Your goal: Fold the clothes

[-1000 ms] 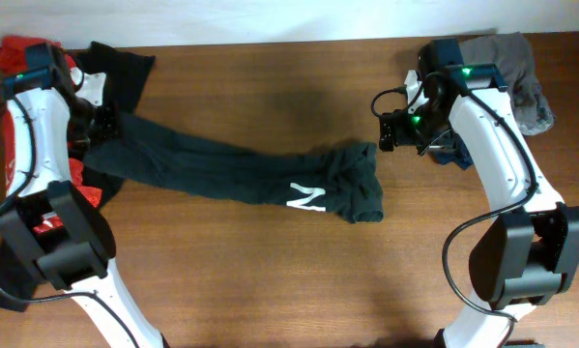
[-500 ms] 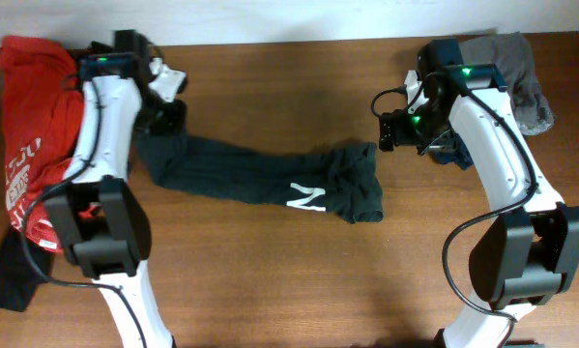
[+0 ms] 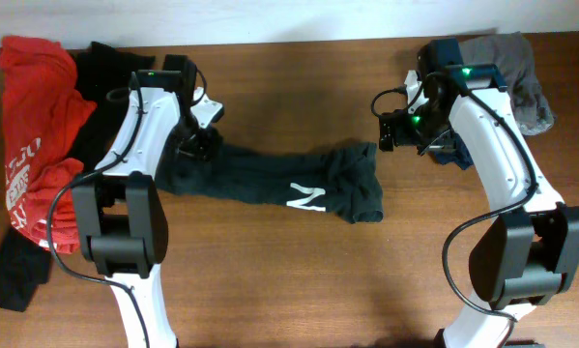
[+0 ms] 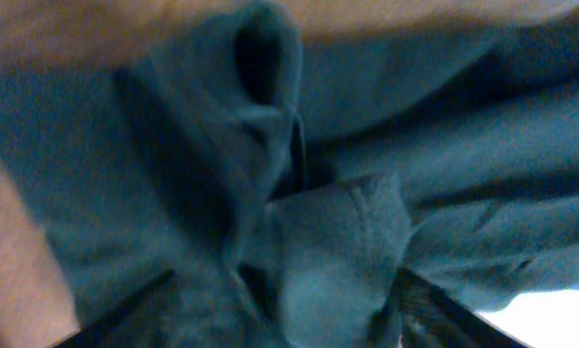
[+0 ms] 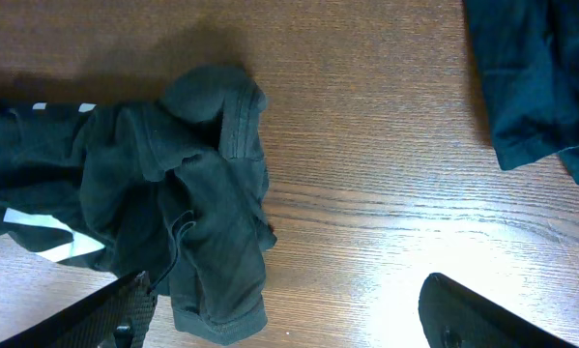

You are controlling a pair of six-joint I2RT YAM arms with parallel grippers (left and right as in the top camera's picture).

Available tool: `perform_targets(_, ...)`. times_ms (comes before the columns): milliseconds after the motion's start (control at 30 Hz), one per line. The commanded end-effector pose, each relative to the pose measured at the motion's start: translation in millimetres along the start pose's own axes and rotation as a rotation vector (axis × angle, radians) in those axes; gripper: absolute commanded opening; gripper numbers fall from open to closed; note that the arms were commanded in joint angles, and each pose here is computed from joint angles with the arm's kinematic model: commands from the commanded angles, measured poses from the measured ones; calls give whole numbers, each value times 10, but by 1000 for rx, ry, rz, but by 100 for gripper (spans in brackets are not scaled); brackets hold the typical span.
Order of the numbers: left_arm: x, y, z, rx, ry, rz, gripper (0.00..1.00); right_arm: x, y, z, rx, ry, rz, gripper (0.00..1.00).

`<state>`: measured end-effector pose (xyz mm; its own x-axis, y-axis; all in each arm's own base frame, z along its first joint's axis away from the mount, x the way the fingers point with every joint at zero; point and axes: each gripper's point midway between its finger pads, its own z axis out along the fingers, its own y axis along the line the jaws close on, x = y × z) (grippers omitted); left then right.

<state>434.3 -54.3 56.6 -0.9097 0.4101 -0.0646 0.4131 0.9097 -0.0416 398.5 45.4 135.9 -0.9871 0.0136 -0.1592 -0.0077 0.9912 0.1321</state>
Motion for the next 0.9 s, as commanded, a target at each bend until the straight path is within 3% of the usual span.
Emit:
perform_targets(0, -148, -226, 3, 63, -55, 41, 75, -42, 1, -93, -3, -30, 0, 92)
perform_targets(500, -168, -315, 4, 76, -57, 57, 74, -33, 0, -93, -2, -27, 0, 92)
perform_targets(567, -226, -438, -10, 137, -86, 65, 64, -36, 0, -93, -2, -28, 0, 92)
perform_targets(667, -249, -556, -13, 164, -91, 82, 32, -35, 0, -93, -2, -28, 0, 92)
perform_targets(867, -196, -419, 16, 49, -48, 73, 28, -16, -7, -92, 1, -20, 1, 92)
